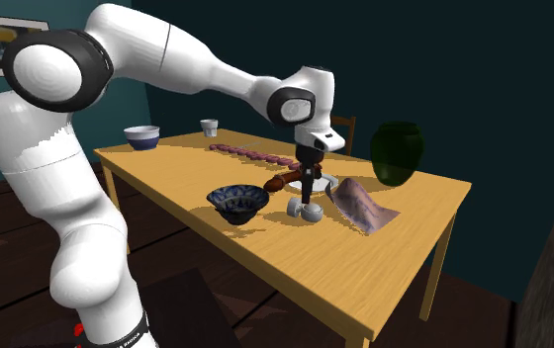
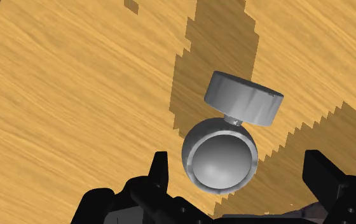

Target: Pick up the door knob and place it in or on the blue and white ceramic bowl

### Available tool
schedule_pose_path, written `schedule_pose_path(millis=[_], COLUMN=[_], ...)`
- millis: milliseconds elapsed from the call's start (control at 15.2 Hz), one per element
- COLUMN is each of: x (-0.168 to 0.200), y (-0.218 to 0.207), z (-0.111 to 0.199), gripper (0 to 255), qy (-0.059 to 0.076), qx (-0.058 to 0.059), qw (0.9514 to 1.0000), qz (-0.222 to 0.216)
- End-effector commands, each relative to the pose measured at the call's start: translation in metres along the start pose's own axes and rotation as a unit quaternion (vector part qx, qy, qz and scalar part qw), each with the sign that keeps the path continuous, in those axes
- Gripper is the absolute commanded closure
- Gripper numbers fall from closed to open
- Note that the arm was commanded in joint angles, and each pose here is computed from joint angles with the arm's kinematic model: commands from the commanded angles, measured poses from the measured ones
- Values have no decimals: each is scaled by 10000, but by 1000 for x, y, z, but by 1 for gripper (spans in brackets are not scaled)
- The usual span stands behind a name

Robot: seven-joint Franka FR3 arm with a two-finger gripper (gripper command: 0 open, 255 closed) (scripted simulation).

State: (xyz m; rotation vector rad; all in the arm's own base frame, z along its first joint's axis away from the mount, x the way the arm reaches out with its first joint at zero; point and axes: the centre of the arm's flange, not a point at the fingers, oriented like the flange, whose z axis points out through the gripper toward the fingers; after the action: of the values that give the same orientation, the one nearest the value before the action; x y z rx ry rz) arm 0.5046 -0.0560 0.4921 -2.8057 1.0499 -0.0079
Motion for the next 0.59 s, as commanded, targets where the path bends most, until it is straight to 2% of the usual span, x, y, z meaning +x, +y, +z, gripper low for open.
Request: schedule_pose_path(millis=[0,528], x=[11,11], y=[1,1], z=[10,45], gripper=[0,0], qy=[-15,-15], qx=[27,27], qw=[9998,9998], qz=[194,194])
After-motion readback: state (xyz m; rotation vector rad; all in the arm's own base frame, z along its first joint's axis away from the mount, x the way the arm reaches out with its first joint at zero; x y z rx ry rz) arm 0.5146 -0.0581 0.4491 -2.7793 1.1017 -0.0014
